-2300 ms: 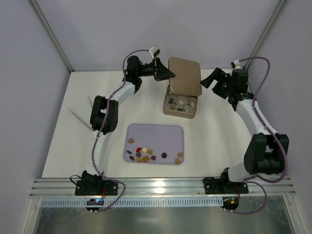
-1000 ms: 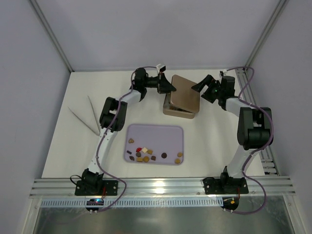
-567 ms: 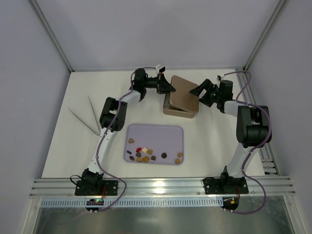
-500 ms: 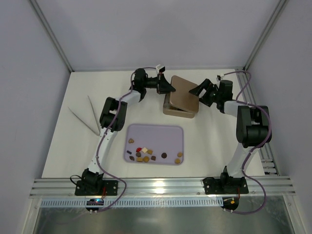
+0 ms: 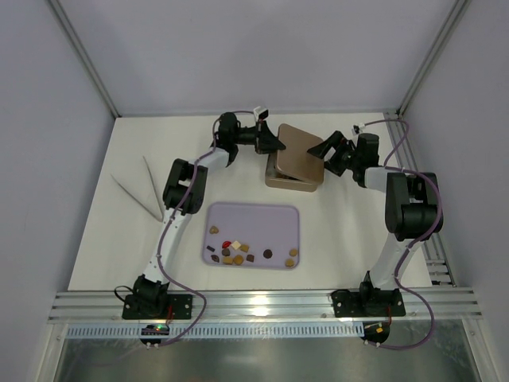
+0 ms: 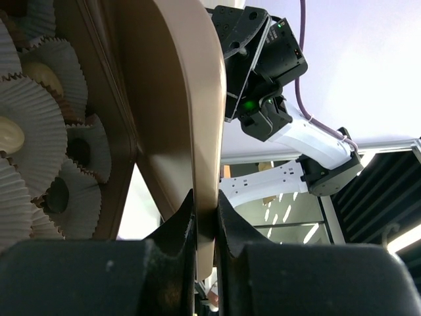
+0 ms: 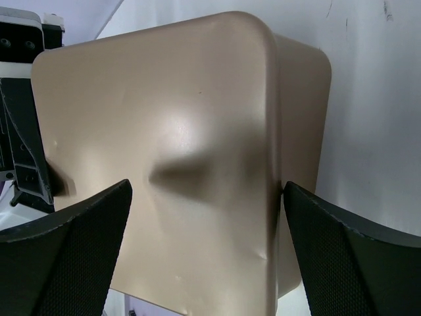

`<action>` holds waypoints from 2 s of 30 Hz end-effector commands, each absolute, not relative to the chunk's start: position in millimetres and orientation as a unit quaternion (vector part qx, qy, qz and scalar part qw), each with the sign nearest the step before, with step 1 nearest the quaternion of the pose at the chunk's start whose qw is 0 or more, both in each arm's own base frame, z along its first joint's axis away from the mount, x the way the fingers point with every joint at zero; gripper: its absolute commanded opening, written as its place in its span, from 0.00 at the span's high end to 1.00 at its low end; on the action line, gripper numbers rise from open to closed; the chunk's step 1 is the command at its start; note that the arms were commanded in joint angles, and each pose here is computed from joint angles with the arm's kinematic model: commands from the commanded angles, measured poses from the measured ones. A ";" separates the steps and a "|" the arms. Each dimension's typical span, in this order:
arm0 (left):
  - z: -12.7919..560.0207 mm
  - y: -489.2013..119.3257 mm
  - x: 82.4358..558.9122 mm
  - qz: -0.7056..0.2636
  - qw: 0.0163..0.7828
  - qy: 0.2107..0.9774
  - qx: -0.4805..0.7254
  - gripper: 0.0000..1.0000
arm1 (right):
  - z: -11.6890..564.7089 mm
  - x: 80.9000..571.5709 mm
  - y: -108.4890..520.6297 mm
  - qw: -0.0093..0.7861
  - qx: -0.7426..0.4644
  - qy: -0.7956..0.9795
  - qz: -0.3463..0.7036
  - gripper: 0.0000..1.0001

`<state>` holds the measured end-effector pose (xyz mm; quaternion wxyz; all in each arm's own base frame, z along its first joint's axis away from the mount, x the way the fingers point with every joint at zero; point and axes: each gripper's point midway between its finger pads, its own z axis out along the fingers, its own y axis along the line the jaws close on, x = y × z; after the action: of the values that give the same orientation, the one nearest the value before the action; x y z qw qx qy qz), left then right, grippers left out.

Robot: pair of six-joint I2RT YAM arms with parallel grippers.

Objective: Pack the chocolate

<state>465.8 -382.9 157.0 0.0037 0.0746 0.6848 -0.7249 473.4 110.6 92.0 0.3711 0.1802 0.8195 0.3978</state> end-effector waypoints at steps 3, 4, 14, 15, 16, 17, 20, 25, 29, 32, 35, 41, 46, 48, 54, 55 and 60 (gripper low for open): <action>170.1 -373.0 474.2 -0.732 0.042 0.674 0.088 0.85 | 110.1 478.3 113.5 0.398 0.162 0.808 0.402 0.05; 168.6 -372.1 474.5 -0.732 0.041 0.675 0.087 0.85 | 110.0 477.9 112.7 0.397 0.163 0.809 0.402 0.06; 162.1 -361.7 482.9 -0.730 0.045 0.679 0.061 0.74 | 109.4 478.7 112.0 0.393 0.165 0.813 0.398 0.11; 160.9 -360.2 483.8 -0.729 0.047 0.680 0.059 0.74 | 109.8 478.4 112.7 0.393 0.165 0.812 0.398 0.11; 160.7 -359.4 484.6 -0.729 0.048 0.680 0.056 0.73 | 109.4 478.7 112.0 0.393 0.165 0.813 0.398 0.11; 160.5 -357.8 485.4 -0.729 0.050 0.680 0.055 0.73 | 109.1 478.4 112.6 0.392 0.165 0.813 0.397 0.11; 158.1 -354.5 486.8 -0.728 0.051 0.682 0.048 0.72 | 108.7 479.0 112.7 0.391 0.166 0.814 0.397 0.12; 154.2 -350.0 487.1 -0.726 0.051 0.685 0.042 0.72 | 107.8 479.2 111.8 0.389 0.165 0.818 0.391 0.14; 154.4 -344.2 489.2 -0.725 0.056 0.686 0.038 0.72 | 105.7 478.8 110.6 0.387 0.167 0.822 0.383 0.15; 152.2 -339.9 490.3 -0.723 0.058 0.688 0.032 0.71 | 104.3 478.7 110.5 0.384 0.167 0.825 0.380 0.16; 149.9 -334.8 491.5 -0.721 0.060 0.690 0.028 0.71 | 104.1 478.5 110.1 0.384 0.168 0.826 0.376 0.16; 148.0 -327.9 492.4 -0.719 0.062 0.692 0.024 0.71 | 107.4 480.4 105.3 0.389 0.168 0.831 0.360 0.18; 143.0 -323.8 493.9 -0.716 0.063 0.695 0.018 0.72 | 109.1 479.2 115.9 0.384 0.156 0.841 0.346 0.19; 142.2 -323.6 493.3 -0.716 0.062 0.695 0.018 0.71 | 108.8 478.1 116.3 0.381 0.156 0.846 0.339 0.19; 138.8 -320.0 496.4 -0.712 0.064 0.700 0.013 0.71 | 110.3 478.6 116.9 0.375 0.154 0.858 0.315 0.20; 137.6 -319.9 496.3 -0.711 0.063 0.701 0.012 0.71 | 112.7 480.6 115.0 0.379 0.155 0.858 0.310 0.20; 135.5 -315.6 497.5 -0.704 0.068 0.707 0.007 0.71 | 114.8 482.4 113.4 0.378 0.152 0.864 0.295 0.20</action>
<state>494.7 -322.9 94.8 0.0275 -0.0224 0.7119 -0.7013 470.8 117.4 79.4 0.3351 0.1726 0.8730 0.3094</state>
